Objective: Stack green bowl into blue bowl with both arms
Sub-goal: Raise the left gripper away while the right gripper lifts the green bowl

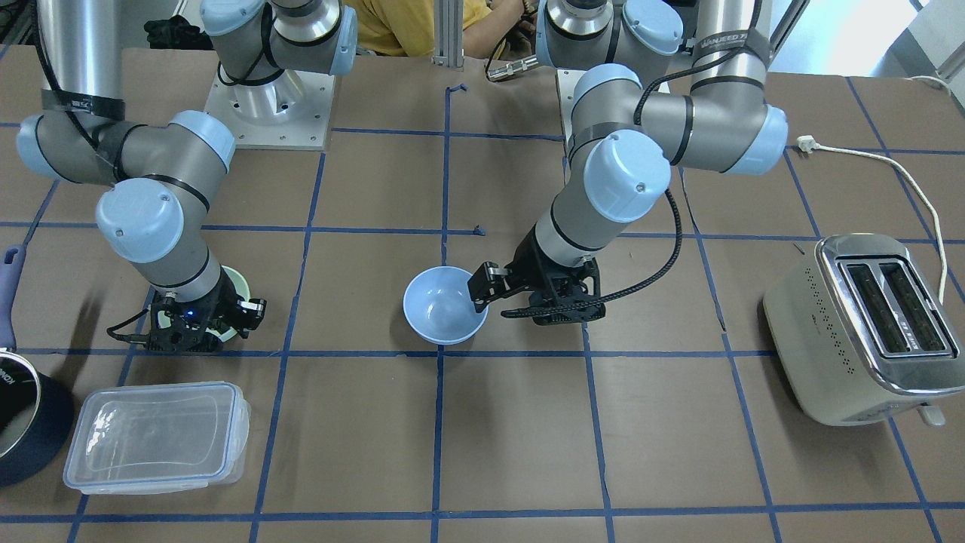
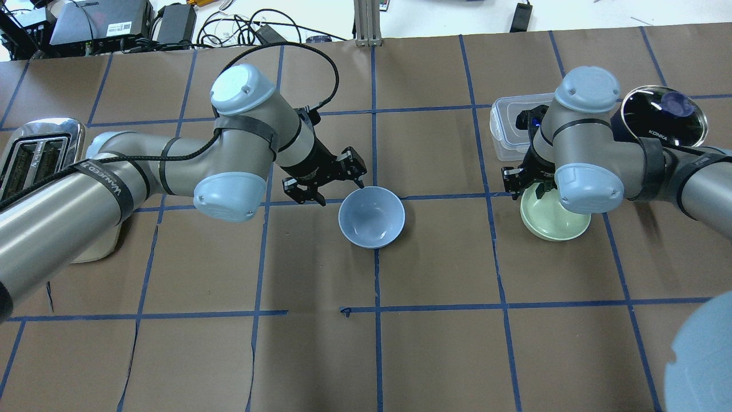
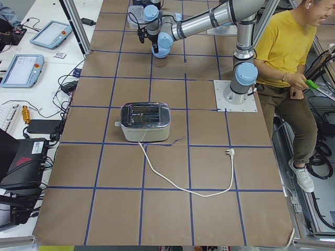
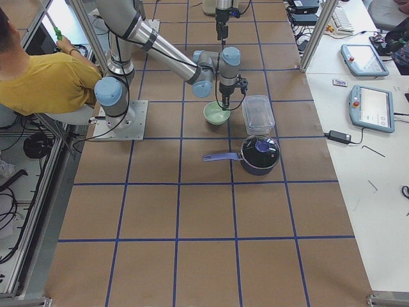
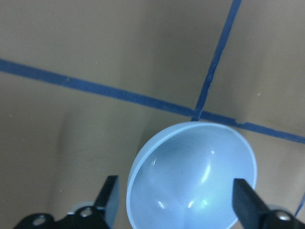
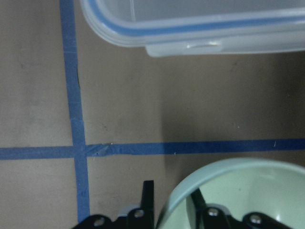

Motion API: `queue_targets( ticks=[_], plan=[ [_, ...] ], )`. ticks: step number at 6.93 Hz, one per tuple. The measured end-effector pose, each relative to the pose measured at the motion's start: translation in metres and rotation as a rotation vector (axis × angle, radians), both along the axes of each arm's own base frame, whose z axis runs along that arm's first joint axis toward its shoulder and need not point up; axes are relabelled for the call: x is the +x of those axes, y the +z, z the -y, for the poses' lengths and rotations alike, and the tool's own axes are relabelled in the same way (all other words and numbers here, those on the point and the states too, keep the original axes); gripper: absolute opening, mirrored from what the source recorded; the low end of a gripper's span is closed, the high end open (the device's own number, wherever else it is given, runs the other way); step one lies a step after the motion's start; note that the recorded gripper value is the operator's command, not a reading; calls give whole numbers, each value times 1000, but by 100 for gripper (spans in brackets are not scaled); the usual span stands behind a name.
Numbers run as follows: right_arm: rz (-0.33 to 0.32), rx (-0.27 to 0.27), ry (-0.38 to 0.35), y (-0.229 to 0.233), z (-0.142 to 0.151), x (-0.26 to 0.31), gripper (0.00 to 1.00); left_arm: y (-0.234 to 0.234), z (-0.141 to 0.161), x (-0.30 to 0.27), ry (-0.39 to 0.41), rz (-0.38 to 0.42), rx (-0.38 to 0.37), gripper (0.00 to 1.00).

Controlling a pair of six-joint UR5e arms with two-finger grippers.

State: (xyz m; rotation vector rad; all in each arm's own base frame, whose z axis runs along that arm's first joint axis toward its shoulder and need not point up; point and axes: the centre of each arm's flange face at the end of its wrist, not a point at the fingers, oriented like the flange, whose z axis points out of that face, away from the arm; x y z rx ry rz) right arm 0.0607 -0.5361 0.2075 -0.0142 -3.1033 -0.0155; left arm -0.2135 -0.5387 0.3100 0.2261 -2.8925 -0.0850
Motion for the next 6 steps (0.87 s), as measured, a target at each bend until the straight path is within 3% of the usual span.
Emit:
queue_targets(
  ticks=[2,4,6],
  plan=[
    [-2,-14,0,11,3,0,0,74,3,57,-156,146,-32,100],
    [-4,-19,-5,36,13,0,0,153,-16,78,-201,252,-104,100],
    [1,-3,-67,71,29,11,0,183,-31,82,-197,272,-137,100]
  ],
)
